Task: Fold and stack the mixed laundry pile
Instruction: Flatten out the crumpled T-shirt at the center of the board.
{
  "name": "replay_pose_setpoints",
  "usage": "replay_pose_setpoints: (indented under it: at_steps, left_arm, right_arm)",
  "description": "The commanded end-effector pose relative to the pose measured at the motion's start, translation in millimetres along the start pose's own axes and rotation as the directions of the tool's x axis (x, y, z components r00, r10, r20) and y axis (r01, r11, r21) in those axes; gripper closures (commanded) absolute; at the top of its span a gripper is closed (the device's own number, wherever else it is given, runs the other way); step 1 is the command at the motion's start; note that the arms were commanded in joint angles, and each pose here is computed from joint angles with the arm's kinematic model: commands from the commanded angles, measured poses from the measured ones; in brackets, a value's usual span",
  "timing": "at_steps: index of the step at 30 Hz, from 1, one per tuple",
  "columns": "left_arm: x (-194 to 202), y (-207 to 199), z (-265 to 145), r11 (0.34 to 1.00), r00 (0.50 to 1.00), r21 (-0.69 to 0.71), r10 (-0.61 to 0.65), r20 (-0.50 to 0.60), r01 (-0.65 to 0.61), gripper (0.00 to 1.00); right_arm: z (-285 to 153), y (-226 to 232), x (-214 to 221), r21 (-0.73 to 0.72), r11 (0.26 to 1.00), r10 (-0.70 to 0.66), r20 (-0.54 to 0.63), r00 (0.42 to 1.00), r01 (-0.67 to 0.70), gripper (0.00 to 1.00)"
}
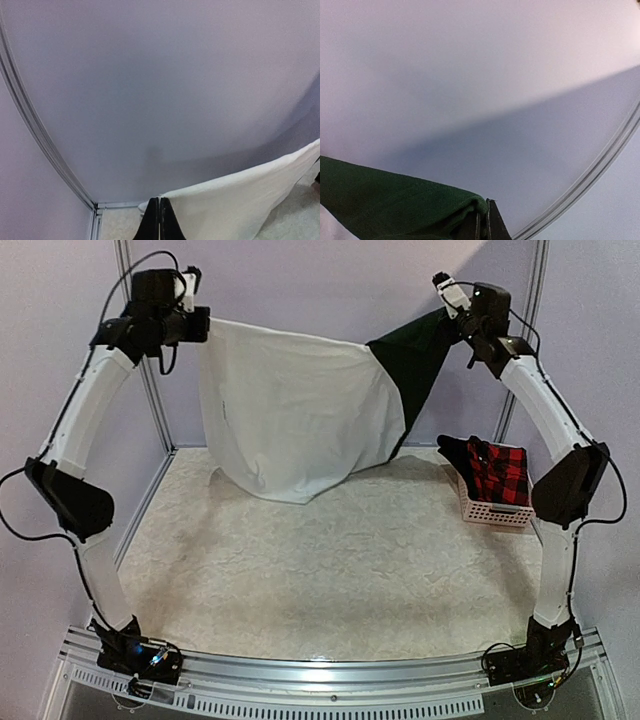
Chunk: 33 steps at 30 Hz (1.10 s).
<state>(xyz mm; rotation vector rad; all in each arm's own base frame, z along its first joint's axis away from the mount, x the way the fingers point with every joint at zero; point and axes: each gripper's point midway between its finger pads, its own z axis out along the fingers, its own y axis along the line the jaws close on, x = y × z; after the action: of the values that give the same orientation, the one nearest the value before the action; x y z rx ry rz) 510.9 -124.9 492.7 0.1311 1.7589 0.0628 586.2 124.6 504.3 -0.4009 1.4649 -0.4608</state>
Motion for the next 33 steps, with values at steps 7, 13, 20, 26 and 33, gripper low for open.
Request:
replay_pose_setpoints:
  at_steps: [7, 13, 20, 26, 33]
  left_arm:
    - [1, -6, -132, 0.967, 0.999, 0.252, -0.033, -0.002, 0.033, 1.00]
    - [191, -30, -196, 0.917, 0.921, 0.361, -0.018, -0.388, 0.170, 1.00]
    - [295, -41, -273, 0.843, 0.768, 0.378, -0.061, -0.638, 0.382, 1.00]
    - [297, -41, -275, 0.845, 0.752, 0.362, -0.069, -0.656, 0.393, 0.57]
    - [293, -24, -194, 0.940, 0.766, 0.188, -0.104, -0.635, 0.284, 0.40]
  right_arm:
    - [-157, -4, -63, -0.382, 0.919, -0.042, 0.146, 0.988, 0.095, 1.00]
    - [-295, 111, 66, -0.828, 0.540, -0.273, -0.003, 0.962, 0.151, 1.00]
    - [-449, 124, 148, -0.987, 0.162, -0.338, -0.066, 0.939, -0.011, 0.94]
    - [-476, 119, 114, -1.000, -0.017, -0.286, 0.021, 0.958, 0.017, 0.35]
    - [-361, 166, 97, -0.989, 0.146, -0.229, -0.060, 0.972, -0.026, 0.36]
